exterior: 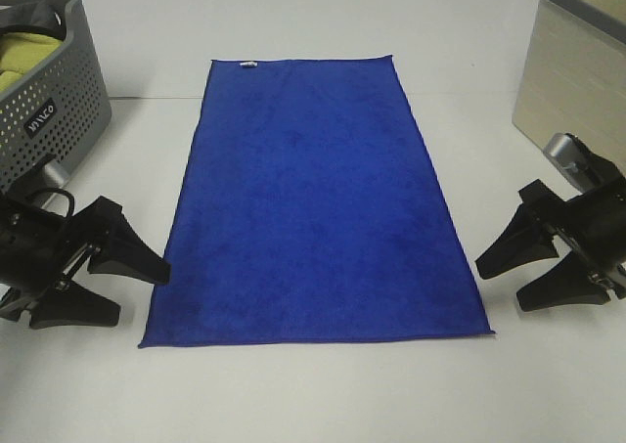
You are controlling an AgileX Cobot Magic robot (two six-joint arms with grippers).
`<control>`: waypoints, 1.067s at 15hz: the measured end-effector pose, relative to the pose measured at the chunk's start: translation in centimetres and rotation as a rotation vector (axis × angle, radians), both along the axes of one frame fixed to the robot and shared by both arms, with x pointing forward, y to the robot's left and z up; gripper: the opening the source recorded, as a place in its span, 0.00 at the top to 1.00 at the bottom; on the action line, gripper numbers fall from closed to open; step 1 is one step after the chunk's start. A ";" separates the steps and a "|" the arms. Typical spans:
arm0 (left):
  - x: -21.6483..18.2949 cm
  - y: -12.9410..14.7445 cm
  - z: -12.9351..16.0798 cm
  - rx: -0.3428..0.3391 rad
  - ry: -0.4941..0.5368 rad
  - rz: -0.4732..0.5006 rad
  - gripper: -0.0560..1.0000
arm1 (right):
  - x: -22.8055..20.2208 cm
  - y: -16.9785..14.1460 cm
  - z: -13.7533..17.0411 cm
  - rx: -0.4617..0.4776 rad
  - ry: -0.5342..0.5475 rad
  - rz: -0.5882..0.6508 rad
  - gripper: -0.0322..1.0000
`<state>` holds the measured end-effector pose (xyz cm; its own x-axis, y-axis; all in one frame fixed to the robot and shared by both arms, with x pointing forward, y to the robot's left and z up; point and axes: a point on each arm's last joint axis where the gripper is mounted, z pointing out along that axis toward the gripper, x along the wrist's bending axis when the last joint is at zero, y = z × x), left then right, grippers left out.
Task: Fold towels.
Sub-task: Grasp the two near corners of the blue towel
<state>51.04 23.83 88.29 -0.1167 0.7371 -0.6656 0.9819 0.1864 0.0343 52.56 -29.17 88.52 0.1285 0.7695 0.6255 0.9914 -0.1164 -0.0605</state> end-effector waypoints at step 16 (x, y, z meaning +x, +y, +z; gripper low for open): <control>1.3 -3.8 -3.8 -0.104 0.026 -0.040 0.26 | 1.2 6.1 -3.8 0.068 0.099 0.151 0.37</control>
